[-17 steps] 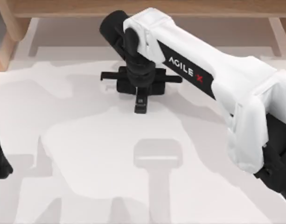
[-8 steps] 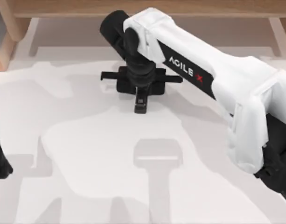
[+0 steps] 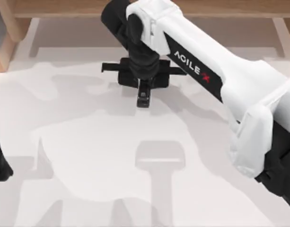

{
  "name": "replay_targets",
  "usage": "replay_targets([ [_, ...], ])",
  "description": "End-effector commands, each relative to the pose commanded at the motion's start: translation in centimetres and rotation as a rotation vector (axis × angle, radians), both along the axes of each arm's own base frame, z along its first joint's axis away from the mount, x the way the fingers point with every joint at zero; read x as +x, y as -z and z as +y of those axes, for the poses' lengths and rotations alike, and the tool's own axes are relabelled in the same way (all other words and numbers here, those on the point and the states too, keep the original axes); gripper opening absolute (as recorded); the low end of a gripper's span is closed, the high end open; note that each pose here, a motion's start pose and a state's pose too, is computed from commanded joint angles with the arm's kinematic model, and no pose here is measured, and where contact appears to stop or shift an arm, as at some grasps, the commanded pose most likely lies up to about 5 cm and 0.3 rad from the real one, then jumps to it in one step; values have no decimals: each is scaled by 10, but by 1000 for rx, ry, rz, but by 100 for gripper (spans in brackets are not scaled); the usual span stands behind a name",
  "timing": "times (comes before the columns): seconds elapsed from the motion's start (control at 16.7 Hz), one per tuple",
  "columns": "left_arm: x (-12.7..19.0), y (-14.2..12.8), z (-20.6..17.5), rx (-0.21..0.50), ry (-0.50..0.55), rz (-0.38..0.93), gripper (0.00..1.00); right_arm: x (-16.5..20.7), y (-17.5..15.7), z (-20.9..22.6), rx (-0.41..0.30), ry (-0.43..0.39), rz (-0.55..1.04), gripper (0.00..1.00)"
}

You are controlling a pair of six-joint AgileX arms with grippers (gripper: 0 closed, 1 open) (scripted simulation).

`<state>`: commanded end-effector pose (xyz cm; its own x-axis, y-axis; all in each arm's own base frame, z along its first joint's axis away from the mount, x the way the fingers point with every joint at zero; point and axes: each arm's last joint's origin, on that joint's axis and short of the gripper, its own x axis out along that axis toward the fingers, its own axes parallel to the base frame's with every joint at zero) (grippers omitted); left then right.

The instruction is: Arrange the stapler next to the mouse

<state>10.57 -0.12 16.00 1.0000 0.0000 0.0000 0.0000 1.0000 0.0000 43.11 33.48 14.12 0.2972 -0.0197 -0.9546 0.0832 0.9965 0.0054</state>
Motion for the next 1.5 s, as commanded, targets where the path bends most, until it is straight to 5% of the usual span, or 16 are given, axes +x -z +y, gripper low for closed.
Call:
replay_targets([
  [0.3,0,0,0,0,0,0,100,0,-3,0,8,-4,-5,0],
  [0.6,0,0,0,0,0,0,100,11,-42,-26,74,-59,-45,0],
  [1.02,0,0,0,0,0,0,100,6,-73,-149,93,-118,-54,0],
  [1.5,0,0,0,0,0,0,100,-91,-33,-293,29,-110,13,0],
])
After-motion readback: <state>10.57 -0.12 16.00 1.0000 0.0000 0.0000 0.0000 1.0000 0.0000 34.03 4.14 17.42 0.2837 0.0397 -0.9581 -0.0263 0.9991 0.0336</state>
